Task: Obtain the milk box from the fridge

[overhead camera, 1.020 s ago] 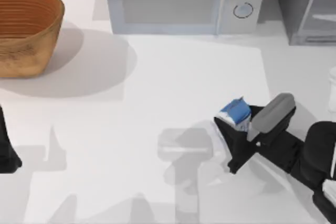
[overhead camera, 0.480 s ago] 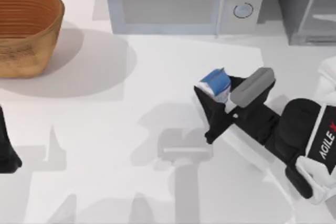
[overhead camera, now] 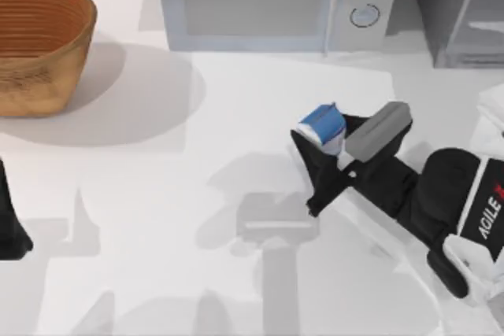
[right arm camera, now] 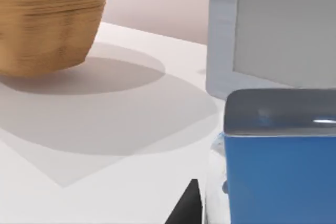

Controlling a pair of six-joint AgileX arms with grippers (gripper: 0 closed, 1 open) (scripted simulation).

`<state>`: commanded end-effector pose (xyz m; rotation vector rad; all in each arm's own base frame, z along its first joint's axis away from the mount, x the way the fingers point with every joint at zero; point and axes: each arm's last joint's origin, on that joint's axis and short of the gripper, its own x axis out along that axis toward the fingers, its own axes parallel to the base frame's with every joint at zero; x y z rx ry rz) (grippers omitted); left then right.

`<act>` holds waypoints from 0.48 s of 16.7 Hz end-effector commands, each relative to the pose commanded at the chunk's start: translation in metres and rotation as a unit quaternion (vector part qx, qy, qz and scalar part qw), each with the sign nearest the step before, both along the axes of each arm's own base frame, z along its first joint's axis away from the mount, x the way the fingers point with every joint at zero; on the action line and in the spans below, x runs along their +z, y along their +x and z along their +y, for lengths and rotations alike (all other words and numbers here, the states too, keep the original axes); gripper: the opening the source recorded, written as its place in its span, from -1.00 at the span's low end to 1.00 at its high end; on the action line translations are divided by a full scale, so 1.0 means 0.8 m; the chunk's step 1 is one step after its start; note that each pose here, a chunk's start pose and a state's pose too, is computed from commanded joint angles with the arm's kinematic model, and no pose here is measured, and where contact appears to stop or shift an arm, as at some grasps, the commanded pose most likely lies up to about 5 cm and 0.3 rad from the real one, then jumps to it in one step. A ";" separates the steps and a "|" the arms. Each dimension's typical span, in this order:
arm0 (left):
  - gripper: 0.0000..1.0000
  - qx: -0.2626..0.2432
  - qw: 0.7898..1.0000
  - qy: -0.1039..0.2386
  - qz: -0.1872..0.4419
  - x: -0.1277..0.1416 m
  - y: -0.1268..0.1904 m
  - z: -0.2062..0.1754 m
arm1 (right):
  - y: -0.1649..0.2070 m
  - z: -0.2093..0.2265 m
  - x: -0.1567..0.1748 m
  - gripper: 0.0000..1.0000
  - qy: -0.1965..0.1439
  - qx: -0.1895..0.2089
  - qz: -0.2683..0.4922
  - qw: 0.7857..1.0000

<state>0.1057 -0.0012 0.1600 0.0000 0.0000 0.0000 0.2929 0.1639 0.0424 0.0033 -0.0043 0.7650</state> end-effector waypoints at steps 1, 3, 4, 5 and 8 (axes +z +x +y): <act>1.00 0.000 1.000 0.000 0.000 0.000 0.000 0.000 | 0.000 0.000 0.000 0.21 0.000 0.000 0.000 1.000; 1.00 0.000 1.000 0.000 0.000 0.000 0.000 0.000 | 0.000 0.000 0.000 0.51 0.000 0.000 0.000 1.000; 1.00 0.000 1.000 0.000 0.000 0.000 0.000 0.000 | 0.000 0.000 0.000 0.66 0.000 0.000 0.000 1.000; 1.00 0.000 1.000 0.000 0.000 0.000 0.000 0.000 | 0.000 0.000 0.000 0.81 0.000 0.000 0.000 1.000; 1.00 0.000 1.000 0.000 0.000 0.000 0.000 0.000 | 0.000 0.000 0.000 1.00 0.000 0.000 0.000 1.000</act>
